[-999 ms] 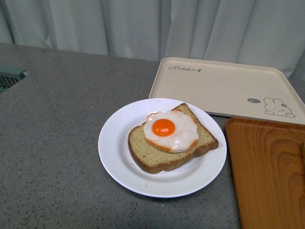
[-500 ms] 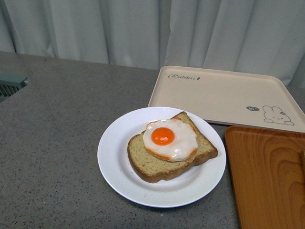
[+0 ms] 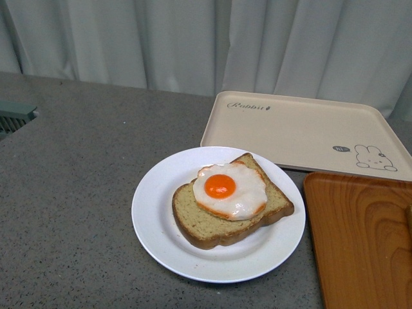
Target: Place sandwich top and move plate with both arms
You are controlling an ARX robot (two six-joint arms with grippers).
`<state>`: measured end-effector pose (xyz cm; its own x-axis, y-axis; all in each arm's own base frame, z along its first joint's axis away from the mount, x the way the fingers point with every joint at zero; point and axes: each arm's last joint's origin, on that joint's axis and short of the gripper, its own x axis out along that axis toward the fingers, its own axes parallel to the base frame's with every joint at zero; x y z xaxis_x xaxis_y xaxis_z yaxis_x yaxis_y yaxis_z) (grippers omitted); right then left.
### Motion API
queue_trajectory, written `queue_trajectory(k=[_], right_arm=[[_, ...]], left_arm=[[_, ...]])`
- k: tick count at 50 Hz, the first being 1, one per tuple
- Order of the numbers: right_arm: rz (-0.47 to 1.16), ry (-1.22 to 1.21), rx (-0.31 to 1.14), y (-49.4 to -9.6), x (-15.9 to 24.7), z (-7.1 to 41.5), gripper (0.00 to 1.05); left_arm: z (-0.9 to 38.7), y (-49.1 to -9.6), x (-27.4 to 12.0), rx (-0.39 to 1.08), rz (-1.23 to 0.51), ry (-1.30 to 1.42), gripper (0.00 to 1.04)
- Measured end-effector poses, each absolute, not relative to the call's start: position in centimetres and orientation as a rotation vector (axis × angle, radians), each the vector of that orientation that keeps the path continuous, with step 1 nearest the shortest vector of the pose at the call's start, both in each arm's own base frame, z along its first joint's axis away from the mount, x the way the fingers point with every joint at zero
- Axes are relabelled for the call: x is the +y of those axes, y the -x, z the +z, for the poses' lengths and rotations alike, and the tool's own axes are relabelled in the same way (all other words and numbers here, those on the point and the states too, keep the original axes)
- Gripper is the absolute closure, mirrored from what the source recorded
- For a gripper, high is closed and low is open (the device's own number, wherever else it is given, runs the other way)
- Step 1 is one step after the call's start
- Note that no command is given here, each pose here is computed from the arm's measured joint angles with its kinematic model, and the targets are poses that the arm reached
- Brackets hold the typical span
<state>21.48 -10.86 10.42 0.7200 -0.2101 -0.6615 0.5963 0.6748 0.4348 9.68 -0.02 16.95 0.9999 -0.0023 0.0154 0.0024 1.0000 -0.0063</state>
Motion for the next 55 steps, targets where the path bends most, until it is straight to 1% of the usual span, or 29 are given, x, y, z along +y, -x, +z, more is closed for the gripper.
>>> queue_trajectory(k=[16, 30, 55], right_arm=[[-0.487, -0.663, 0.675, -21.8, -10.2, 9.2, 0.09], [-0.466, -0.637, 0.697, -22.4, -9.1, 8.1, 0.09], [-0.457, -0.642, 0.697, -22.5, -8.3, 7.4, 0.09]], left_arm=[[16.9, -9.7, 0.0, -0.015, -0.002, 0.006, 0.06], [16.9, -9.7, 0.0, -0.015, -0.002, 0.006, 0.06], [16.9, -9.7, 0.0, -0.015, -0.002, 0.006, 0.06]])
